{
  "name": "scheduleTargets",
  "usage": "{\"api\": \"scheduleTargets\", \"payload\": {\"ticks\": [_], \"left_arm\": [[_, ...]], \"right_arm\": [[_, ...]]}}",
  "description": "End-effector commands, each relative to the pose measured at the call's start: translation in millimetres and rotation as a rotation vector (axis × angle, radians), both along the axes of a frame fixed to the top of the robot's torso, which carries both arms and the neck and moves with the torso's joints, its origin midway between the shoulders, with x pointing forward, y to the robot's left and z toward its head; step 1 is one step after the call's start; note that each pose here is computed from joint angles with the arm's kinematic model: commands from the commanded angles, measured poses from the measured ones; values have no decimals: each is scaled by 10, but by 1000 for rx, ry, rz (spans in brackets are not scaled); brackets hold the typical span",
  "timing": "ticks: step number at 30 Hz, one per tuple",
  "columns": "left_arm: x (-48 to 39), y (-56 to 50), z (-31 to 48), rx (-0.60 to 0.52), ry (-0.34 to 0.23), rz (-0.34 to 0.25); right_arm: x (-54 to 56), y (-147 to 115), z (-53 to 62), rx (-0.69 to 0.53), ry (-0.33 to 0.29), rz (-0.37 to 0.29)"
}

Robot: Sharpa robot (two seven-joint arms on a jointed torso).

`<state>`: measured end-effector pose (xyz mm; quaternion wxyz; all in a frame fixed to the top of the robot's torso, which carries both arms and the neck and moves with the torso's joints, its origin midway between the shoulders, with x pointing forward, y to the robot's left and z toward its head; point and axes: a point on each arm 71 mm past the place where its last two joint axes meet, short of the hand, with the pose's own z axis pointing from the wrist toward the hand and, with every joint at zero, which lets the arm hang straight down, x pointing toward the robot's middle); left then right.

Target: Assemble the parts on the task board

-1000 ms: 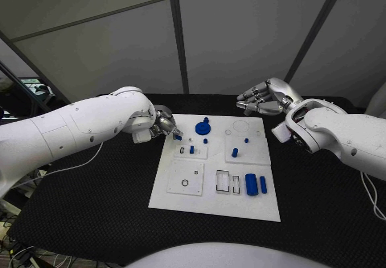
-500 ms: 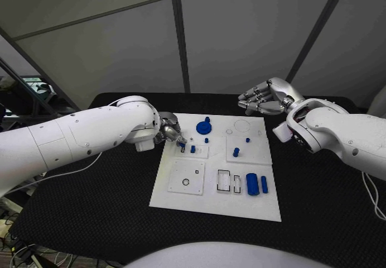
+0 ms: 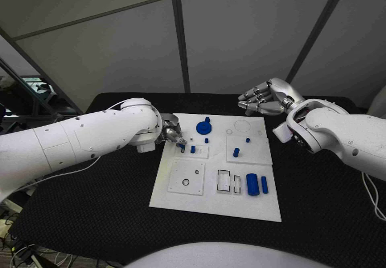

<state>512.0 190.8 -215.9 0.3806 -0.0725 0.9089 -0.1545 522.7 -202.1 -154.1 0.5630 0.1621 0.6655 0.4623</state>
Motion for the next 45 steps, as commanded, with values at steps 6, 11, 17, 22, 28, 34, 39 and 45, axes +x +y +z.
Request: {"api": "scheduleTargets", "payload": {"ticks": [6,11,17,22,28,34,39,45], "left_arm": [[-14,-37,-35,42,-2,-27],[-27,-49,-65,56,-1,-37],[-36,-51,-83,64,1,-42],[-41,-48,-100,67,5,-43],[-53,-33,-108,69,9,-45],[-68,-13,-110,70,11,-45],[-76,-9,-110,70,13,-47],[-78,-28,-110,69,13,-51]], "right_arm": [[-2,20,12,0,-2,11],[-2,23,12,0,-2,12],[-2,23,12,0,-2,13],[-2,25,10,0,-2,15],[-1,23,9,0,-1,15],[-1,23,9,-1,-1,15],[0,24,7,-1,0,15],[2,27,6,-1,0,15]]}}
